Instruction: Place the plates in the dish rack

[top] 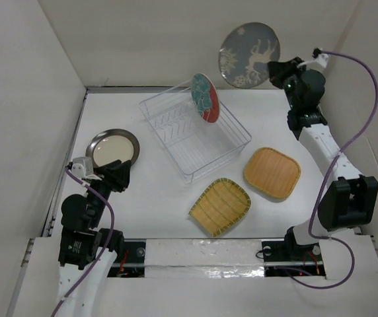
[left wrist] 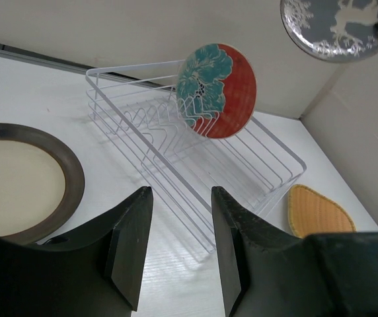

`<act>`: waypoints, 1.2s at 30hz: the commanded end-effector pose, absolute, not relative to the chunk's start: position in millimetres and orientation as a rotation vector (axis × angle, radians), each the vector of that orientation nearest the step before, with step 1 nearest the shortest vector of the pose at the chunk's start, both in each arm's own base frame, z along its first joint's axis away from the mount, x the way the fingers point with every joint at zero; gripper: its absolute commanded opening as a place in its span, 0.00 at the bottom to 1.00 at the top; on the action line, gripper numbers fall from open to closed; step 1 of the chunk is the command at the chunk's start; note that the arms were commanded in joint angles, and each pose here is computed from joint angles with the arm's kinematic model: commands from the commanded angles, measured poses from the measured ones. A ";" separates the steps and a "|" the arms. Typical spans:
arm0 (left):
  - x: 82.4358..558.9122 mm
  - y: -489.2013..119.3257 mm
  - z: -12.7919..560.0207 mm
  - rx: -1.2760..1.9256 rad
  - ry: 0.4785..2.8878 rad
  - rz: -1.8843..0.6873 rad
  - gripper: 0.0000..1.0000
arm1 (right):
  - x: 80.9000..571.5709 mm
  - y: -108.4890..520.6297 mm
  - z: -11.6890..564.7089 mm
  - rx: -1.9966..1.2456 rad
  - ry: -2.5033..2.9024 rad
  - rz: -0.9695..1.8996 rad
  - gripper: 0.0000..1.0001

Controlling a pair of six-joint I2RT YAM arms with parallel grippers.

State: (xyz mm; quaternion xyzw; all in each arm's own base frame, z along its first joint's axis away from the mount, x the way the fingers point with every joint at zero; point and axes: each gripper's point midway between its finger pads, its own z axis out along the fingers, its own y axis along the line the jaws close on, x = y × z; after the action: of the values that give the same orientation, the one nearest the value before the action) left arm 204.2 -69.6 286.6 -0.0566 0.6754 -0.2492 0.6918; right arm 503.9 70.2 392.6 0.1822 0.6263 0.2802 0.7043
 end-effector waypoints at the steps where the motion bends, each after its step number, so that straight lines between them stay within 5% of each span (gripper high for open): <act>1: 202.7 -71.4 306.2 -0.102 1.456 -0.566 0.37 | 497.3 116.9 459.6 0.190 1.301 0.533 0.00; 11: 202.2 -71.0 306.0 -0.103 1.456 -0.565 0.36 | 529.1 202.7 455.6 -0.003 1.462 0.254 0.00; 36: 205.8 -72.0 302.2 -0.104 1.475 -0.564 0.36 | 549.2 258.4 373.3 -0.189 1.465 -0.262 0.00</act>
State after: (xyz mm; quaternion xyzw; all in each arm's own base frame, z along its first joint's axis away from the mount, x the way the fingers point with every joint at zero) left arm 207.4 -70.2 283.0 -0.0578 0.6821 -0.2475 0.6856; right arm 548.1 264.9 306.3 -0.1521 0.7311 -0.1173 0.6547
